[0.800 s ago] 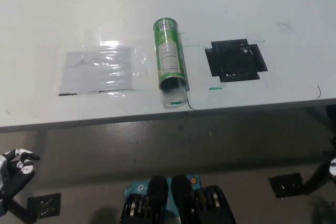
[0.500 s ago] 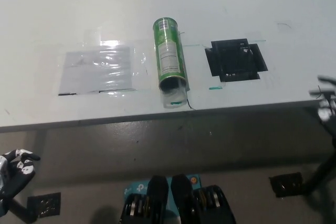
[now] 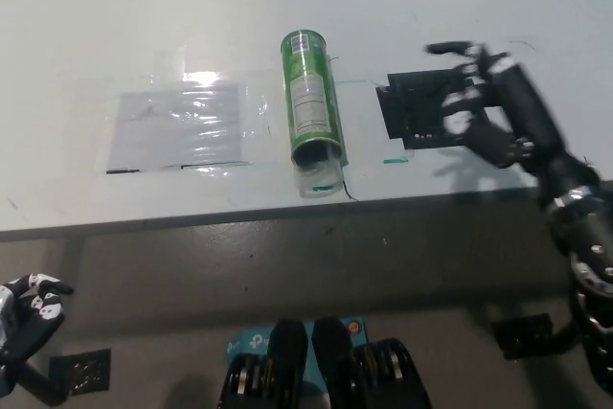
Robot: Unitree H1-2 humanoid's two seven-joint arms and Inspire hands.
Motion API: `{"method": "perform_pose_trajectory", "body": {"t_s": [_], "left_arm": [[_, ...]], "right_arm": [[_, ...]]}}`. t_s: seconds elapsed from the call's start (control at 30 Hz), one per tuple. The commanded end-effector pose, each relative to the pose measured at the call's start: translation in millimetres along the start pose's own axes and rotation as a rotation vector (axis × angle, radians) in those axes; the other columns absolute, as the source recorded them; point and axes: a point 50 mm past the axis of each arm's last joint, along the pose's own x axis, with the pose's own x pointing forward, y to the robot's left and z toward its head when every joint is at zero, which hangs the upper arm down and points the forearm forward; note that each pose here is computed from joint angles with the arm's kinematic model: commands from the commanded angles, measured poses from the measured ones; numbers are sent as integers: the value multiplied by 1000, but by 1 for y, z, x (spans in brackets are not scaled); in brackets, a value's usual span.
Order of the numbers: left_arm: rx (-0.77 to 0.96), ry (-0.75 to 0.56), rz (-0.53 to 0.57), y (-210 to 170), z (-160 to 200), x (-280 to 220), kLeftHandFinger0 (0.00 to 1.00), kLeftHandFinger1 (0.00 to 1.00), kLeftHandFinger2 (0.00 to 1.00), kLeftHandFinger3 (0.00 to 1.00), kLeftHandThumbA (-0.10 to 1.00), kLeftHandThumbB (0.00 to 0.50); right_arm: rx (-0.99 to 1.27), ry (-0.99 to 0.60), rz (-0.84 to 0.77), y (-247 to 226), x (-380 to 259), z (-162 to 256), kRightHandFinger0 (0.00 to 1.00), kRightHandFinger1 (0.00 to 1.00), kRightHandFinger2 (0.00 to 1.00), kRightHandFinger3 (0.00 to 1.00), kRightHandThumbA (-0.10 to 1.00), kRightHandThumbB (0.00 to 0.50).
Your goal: The robot uses its right hand finger to pull out the chips tray kept inside a container in the middle of the desk
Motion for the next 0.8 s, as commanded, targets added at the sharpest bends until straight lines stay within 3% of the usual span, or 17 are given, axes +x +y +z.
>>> {"method": "perform_pose_trajectory", "body": {"t_s": [0.0,0.07,0.27,0.33,0.4,0.43,0.5,0.63,0.7,0.77], "left_arm": [[14,-45,-14,2,13,0,6,0,0,112,-100,72],[3,-47,-12,1,15,1,0,0,0,111,-100,88],[10,-53,-15,5,18,2,0,0,0,112,-100,108],[20,-67,-23,5,18,3,0,0,0,91,-97,145],[11,-70,-29,5,18,4,0,0,0,97,-100,146],[6,-69,-28,5,18,4,0,0,0,98,-100,144],[7,-70,-29,6,18,3,0,0,0,104,-100,133],[13,-66,-25,6,18,3,0,0,0,103,-100,125],[20,-65,-30,6,21,3,0,0,0,112,-100,102],[18,-68,-31,6,21,3,0,0,0,108,-100,102]], "right_arm": [[-90,-77,58,3,15,17,0,0,289,747,35,160],[-132,-102,116,21,27,18,3,24,432,747,-95,168],[-180,-134,179,39,41,13,0,18,412,765,-76,152],[-197,-164,223,47,50,10,9,81,491,746,-98,143],[-207,-170,247,50,54,7,24,112,606,745,-100,136],[-212,-160,257,51,55,6,33,119,619,743,-100,153],[-256,-144,289,55,56,4,43,133,663,773,-100,121],[-282,-139,321,63,60,3,89,179,659,775,-100,118],[-300,-143,321,67,62,0,219,350,666,766,-100,126],[-316,-148,324,68,64,-1,193,333,659,767,-100,124]]}}
